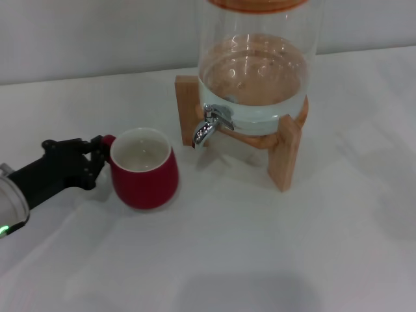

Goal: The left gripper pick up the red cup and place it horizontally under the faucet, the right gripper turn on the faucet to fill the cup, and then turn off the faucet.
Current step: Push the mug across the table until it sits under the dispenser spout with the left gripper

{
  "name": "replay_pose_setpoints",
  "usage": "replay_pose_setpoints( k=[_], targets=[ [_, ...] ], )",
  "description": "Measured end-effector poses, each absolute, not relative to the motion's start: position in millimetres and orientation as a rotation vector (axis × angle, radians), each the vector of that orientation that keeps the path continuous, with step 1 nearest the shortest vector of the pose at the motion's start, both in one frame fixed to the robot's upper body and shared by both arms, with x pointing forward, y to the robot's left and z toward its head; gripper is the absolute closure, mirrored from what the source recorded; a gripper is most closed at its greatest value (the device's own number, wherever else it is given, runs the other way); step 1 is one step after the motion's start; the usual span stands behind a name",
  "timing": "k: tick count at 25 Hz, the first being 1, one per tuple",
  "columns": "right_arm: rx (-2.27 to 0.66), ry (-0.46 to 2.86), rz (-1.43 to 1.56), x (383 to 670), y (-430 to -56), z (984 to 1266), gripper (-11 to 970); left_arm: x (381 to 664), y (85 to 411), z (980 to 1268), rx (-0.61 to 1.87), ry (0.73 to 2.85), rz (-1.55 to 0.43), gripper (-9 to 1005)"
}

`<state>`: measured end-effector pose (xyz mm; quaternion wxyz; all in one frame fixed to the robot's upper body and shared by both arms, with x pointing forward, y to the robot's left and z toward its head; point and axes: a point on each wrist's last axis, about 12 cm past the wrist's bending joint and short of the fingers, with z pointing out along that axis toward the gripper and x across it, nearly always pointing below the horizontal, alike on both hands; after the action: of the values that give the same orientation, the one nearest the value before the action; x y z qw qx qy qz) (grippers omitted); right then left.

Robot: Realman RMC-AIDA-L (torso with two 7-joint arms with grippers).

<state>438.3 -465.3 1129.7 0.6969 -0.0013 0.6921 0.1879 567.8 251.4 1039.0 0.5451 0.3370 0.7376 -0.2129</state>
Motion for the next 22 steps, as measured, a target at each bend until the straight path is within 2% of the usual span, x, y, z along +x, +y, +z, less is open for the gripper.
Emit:
replay_pose_setpoints(
  k=[22],
  targets=[
    [-0.022, 1.534, 0.440, 439.9, -462.0, 1131.0, 237, 583.0, 208.3, 1040.5, 0.967, 1.816, -0.566, 886]
  ],
)
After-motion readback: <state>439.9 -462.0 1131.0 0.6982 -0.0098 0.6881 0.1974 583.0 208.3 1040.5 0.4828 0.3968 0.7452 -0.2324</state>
